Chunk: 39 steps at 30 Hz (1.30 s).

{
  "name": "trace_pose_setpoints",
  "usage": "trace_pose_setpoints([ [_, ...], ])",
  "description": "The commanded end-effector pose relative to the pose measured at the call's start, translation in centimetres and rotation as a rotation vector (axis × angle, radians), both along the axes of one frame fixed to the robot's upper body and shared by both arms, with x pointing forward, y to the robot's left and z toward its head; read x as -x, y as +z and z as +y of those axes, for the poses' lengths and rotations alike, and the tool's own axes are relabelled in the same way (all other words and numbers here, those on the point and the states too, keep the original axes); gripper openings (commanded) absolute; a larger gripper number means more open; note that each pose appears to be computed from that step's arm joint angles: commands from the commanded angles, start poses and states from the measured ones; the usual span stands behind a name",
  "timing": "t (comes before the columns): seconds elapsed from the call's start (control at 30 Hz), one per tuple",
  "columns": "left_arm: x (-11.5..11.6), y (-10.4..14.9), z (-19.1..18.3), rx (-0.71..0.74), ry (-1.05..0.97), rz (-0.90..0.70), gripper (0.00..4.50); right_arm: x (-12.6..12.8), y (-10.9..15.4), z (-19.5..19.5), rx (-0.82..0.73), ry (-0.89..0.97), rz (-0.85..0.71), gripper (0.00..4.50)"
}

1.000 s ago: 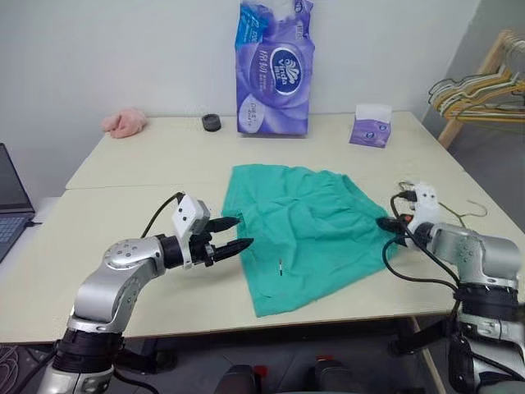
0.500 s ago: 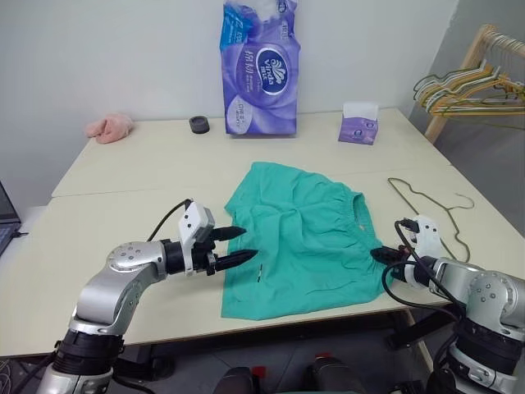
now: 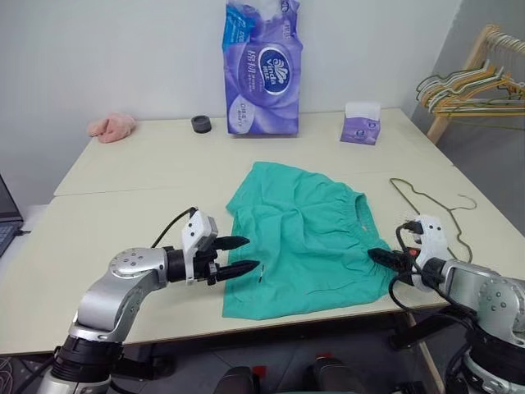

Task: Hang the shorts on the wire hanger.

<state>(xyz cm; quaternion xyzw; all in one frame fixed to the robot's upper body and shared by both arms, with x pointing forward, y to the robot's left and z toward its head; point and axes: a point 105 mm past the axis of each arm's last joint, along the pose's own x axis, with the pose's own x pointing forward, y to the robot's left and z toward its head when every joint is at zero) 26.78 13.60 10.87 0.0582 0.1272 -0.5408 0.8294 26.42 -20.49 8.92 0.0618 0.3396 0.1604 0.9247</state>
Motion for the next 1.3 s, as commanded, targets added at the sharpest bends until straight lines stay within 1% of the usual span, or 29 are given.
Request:
trace_pose_setpoints([
  [0.03, 0.2, 1.0, -0.6, 0.013, -0.026, -0.031, 3.20, 0.9, 1.6, 1.5, 0.139, 0.247, -0.115, 3.94],
  [0.1, 0.3, 1.0, -0.6, 0.015, -0.027, -0.028, 3.20, 1.2, 1.9, 1.0, 0.210, 0.302, -0.152, 4.48],
  [0.3, 0.0, 1.3, -0.8, 0.028, -0.012, -0.040, 3.20, 0.3, 3.9, -0.6, 0.204, 0.281, -0.274, 4.48],
  [0.4, -0.4, 1.8, -1.1, 0.043, 0.002, -0.062, 3.20, -0.9, 5.2, -2.6, 0.219, 0.175, -0.348, 4.48],
  [0.47, -0.6, 2.3, -1.5, 0.053, 0.008, -0.083, 3.20, -1.6, 6.1, -3.6, 0.197, 0.105, -0.386, 4.48],
  [0.5, -0.8, 2.6, -1.9, 0.059, 0.008, -0.096, 3.20, -2.2, 6.7, -4.3, 0.186, 0.039, -0.412, 4.48],
  [0.53, -1.0, 2.9, -2.2, 0.059, 0.013, -0.113, 3.20, -2.6, 6.9, -5.0, 0.175, -0.010, -0.418, 4.48],
  [0.63, -1.1, 3.4, -2.7, 0.058, 0.010, -0.135, 3.20, -3.2, 7.3, -6.3, 0.153, -0.070, -0.436, 4.48],
  [0.7, -1.0, 3.7, -3.5, 0.053, -0.015, -0.131, 3.20, -3.8, 7.8, -8.5, 0.169, -0.184, -0.472, 4.48],
  [0.73, -0.9, 3.7, -3.9, 0.039, -0.028, -0.126, 3.20, -4.0, 7.6, -10.0, 0.206, -0.252, -0.463, 4.48],
  [0.8, -0.7, 3.5, -4.5, 0.012, -0.056, -0.125, 3.20, -4.1, 6.2, -12.3, 0.275, -0.341, -0.394, 4.48],
  [0.87, -0.6, 3.7, -5.2, 0.017, -0.073, -0.129, 3.20, -4.0, 4.7, -13.2, 0.334, -0.310, -0.328, 4.48],
  [0.93, -0.6, 3.9, -5.7, 0.024, -0.085, -0.131, 3.20, -4.0, 3.9, -13.9, 0.390, -0.293, -0.304, 4.48],
  [1.0, -0.2, 4.1, -6.4, 0.028, -0.119, -0.140, 3.20, -4.0, 2.8, -14.7, 0.400, -0.282, -0.256, 4.48],
  [1.07, 0.1, 4.3, -7.2, 0.030, -0.153, -0.153, 3.20, -4.1, 1.8, -15.8, 0.376, -0.304, -0.217, 4.48],
  [1.3, 0.2, 4.3, -8.0, 0.032, -0.172, -0.164, 3.20, -4.4, 0.2, -18.3, 0.361, -0.352, -0.160, 4.48],
])
